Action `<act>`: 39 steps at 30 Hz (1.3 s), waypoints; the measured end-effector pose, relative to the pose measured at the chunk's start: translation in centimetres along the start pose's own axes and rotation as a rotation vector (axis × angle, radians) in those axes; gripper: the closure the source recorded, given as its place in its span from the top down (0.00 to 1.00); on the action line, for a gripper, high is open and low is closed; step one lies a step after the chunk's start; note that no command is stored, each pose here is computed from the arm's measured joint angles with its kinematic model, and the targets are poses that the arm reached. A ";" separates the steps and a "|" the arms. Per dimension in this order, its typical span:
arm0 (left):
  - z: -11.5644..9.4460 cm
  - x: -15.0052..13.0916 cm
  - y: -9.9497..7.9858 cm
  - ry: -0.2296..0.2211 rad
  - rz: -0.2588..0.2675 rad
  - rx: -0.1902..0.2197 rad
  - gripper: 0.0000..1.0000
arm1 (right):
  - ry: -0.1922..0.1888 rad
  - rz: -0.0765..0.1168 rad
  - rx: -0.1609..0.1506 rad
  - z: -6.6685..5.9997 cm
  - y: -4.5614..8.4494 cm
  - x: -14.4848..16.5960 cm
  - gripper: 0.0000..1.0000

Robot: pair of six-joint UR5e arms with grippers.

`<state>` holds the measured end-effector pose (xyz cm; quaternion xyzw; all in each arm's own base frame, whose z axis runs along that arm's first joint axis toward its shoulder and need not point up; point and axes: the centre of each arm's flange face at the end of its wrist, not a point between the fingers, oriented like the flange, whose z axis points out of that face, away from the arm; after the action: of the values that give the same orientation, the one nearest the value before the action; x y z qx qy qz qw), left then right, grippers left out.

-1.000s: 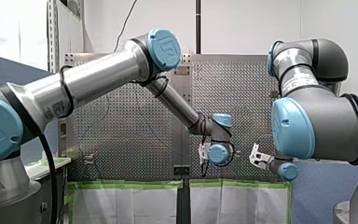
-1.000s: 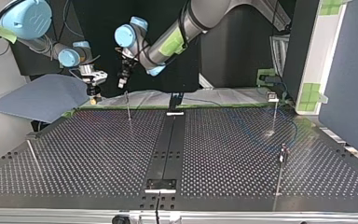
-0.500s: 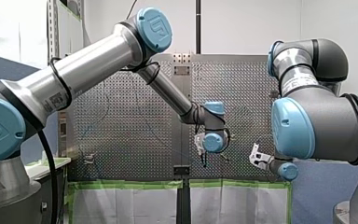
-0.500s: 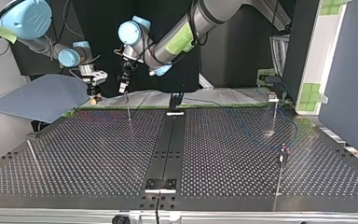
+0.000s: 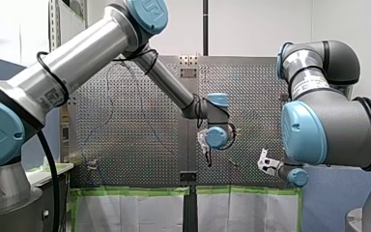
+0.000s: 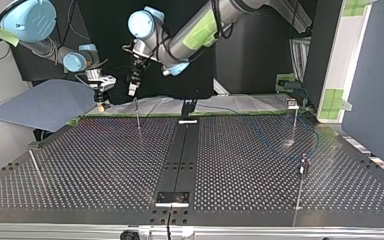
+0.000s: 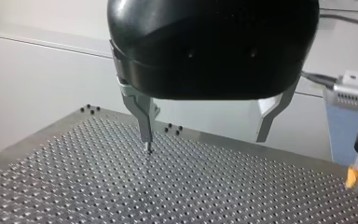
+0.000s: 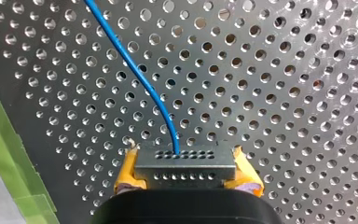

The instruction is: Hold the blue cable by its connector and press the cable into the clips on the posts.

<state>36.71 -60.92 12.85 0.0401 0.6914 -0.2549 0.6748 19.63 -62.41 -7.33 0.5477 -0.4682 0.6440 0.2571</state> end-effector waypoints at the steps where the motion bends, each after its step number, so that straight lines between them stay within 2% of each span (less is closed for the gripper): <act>1: -0.2 -0.2 -0.1 0.000 -0.001 0.001 1.00 | -0.001 0.000 0.000 0.0 0.0 0.0 0.00; 9: -2.6 -2.2 -0.5 0.004 0.004 0.014 1.00 | -0.003 0.001 0.001 0.0 -0.1 -0.1 0.00; 20: -5.6 -4.9 -0.2 -0.001 -0.011 -0.004 1.00 | -0.004 0.001 0.002 0.0 -0.2 -0.1 0.00; 28: -7.0 -7.2 0.8 -0.021 -0.080 -0.004 1.00 | -0.004 0.001 0.003 0.0 -0.3 -0.1 0.00; 39: -7.8 -11.1 3.3 -0.116 -0.198 -0.014 1.00 | -0.007 0.001 0.008 0.0 -0.5 -0.2 0.00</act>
<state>31.91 -51.69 22.14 -0.0477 0.6535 -0.3174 0.6855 20.12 -62.21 -7.36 0.5506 -0.4669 0.6441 0.2531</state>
